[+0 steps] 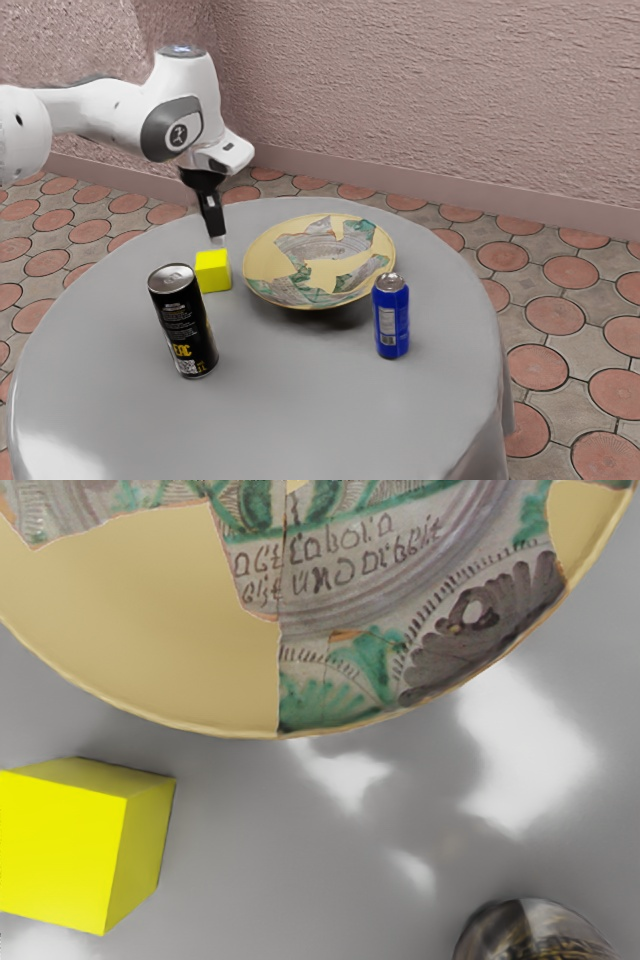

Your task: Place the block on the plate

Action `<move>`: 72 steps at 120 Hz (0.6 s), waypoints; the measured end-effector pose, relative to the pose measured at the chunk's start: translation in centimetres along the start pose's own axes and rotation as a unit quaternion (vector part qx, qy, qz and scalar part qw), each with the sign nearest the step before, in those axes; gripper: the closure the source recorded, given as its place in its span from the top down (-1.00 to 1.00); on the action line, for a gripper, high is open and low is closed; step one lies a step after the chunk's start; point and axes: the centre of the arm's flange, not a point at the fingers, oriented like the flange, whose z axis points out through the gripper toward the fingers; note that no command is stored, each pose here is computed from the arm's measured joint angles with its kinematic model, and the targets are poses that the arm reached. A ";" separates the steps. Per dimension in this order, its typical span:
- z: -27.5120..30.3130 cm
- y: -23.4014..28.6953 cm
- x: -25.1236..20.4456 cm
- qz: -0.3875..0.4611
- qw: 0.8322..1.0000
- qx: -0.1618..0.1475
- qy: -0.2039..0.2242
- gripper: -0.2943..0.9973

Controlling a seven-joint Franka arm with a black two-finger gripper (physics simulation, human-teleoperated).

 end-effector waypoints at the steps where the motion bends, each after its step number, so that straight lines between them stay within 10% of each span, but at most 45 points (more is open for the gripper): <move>1: 0.2 -0.1 0.1 0.002 1.000 0.000 0.000 0.54; 72: 8.8 -8.0 0.8 0.068 0.997 -0.028 -0.003 0.54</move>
